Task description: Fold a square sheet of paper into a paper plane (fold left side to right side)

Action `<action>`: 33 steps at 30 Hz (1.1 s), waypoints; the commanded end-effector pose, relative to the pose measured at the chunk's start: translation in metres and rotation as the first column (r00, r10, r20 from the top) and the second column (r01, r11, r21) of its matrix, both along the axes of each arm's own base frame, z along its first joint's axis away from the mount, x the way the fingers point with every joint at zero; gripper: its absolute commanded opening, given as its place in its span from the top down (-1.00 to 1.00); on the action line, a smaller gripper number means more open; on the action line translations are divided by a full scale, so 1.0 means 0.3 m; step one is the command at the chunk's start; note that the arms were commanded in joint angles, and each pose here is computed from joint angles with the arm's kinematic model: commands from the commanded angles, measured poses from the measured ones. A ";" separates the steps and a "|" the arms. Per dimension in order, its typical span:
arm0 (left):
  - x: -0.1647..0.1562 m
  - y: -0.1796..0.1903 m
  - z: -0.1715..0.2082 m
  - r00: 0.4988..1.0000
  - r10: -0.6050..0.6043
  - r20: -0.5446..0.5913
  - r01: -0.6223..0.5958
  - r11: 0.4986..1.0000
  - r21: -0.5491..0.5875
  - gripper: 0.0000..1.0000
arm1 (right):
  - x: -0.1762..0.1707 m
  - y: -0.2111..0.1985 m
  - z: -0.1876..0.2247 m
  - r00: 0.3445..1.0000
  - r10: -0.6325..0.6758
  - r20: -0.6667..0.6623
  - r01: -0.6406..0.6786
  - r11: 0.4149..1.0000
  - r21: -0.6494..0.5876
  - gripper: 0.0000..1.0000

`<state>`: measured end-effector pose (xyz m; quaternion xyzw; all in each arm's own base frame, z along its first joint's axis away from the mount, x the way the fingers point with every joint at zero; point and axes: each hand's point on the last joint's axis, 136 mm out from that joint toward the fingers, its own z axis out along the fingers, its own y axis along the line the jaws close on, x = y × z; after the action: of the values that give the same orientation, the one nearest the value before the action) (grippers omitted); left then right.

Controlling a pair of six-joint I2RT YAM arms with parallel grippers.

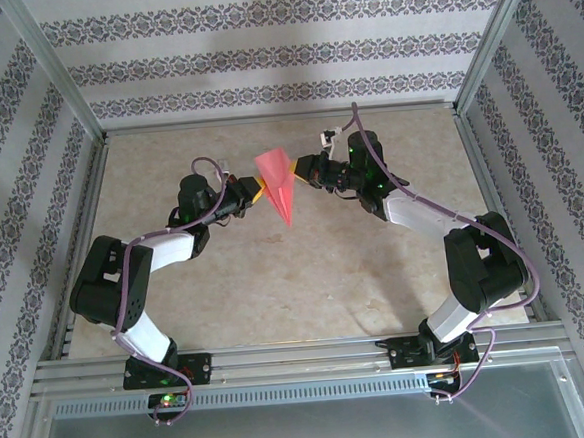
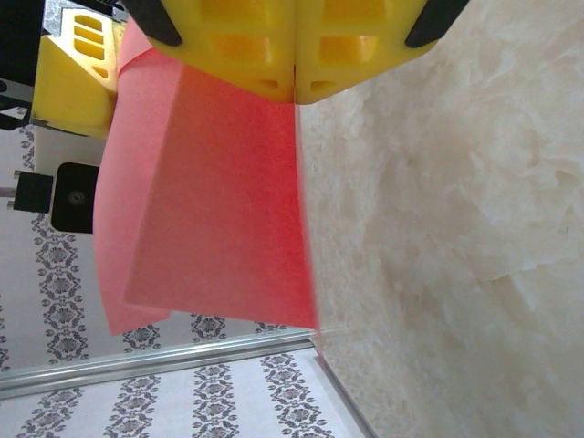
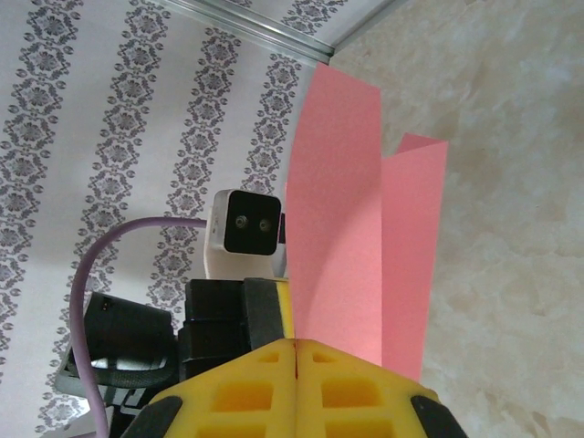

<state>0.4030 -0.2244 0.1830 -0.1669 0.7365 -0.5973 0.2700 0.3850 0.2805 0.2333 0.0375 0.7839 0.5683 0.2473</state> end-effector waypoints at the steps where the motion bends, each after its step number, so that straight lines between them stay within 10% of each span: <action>1: 0.002 -0.013 0.021 0.999 -0.012 0.048 0.012 1.000 0.011 0.97 | -0.008 -0.018 -0.075 1.000 -0.015 -0.002 0.015 0.997 -0.076 1.00; 15: -0.001 -0.085 -0.289 0.995 -0.010 -0.103 0.022 0.993 0.116 0.98 | 0.002 -0.096 -0.466 0.992 -0.052 -0.119 0.013 0.952 -0.306 0.49; 25: 0.002 -0.137 -0.430 0.989 0.027 -0.145 -0.010 0.993 0.116 0.99 | -0.080 -0.254 -0.478 0.986 -0.074 -0.147 -0.032 0.792 -0.610 0.18; 33: 0.005 -0.158 -0.434 0.986 0.084 -0.141 -0.065 0.989 0.136 1.00 | -0.203 -0.123 -0.497 0.968 0.063 -0.241 -0.192 0.807 -0.558 0.03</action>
<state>0.3947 -0.2699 0.0386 -0.2127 0.8039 -0.5121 0.2150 0.3443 0.2339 0.0911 -0.0119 0.9362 0.3131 0.1594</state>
